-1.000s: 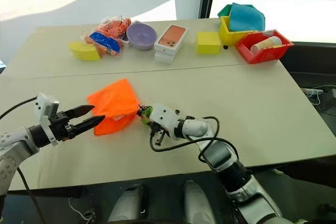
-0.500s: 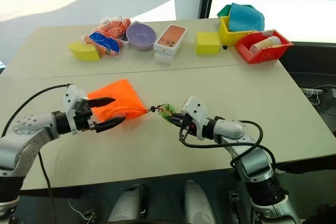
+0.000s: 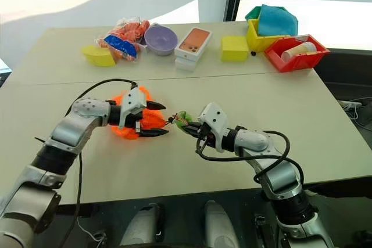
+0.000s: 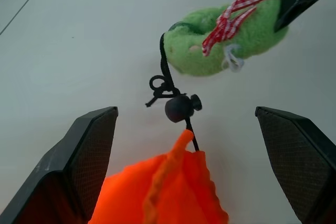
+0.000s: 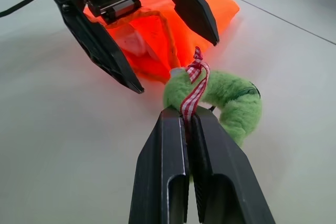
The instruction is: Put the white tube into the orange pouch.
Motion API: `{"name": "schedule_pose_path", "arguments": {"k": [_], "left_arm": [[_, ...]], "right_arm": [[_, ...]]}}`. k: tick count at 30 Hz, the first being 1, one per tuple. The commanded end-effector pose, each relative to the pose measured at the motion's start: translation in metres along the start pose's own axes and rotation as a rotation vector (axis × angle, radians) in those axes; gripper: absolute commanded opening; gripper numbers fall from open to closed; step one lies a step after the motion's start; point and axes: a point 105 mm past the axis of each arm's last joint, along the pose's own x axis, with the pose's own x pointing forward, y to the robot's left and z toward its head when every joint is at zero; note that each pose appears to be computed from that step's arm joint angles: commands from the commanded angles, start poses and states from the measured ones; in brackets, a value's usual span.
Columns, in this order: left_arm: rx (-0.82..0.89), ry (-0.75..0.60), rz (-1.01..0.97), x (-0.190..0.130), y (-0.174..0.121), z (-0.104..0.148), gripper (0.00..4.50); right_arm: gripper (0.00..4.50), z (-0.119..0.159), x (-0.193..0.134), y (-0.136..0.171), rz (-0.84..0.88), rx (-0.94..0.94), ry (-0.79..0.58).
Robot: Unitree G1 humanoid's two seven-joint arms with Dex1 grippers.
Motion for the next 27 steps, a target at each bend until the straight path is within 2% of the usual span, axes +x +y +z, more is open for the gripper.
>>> {"name": "schedule_pose_path", "arguments": {"k": [1, 7, 10, 15, 20, 23, 27], "left_arm": [[0.029, 0.023, 0.062, 0.000, 0.010, 0.004, 4.48], [-0.011, 0.045, 0.133, -0.001, 0.011, -0.002, 4.48], [-0.078, 0.007, 0.154, 0.001, 0.008, -0.001, 4.48], [-0.184, -0.060, 0.134, 0.001, 0.000, 0.007, 4.48], [-0.230, -0.056, 0.108, 0.002, -0.006, 0.005, 4.48], [-0.229, -0.053, 0.100, 0.003, -0.006, 0.004, 4.48], [-0.138, -0.071, 0.134, -0.004, 0.002, 0.007, 4.48]], "right_arm": [[0.00, 0.018, -0.002, 0.005, -0.005, -0.042, -0.058], [0.00, 0.020, -0.004, 0.006, -0.021, -0.043, -0.064], [0.00, 0.020, -0.004, 0.005, -0.019, -0.044, -0.062], [0.00, 0.020, -0.003, 0.005, -0.012, -0.047, -0.058], [0.00, 0.020, -0.003, 0.005, -0.006, -0.051, -0.056], [0.00, 0.020, -0.004, 0.005, -0.007, -0.053, -0.057], [0.00, 0.018, -0.008, 0.000, -0.035, -0.051, -0.052]]}}
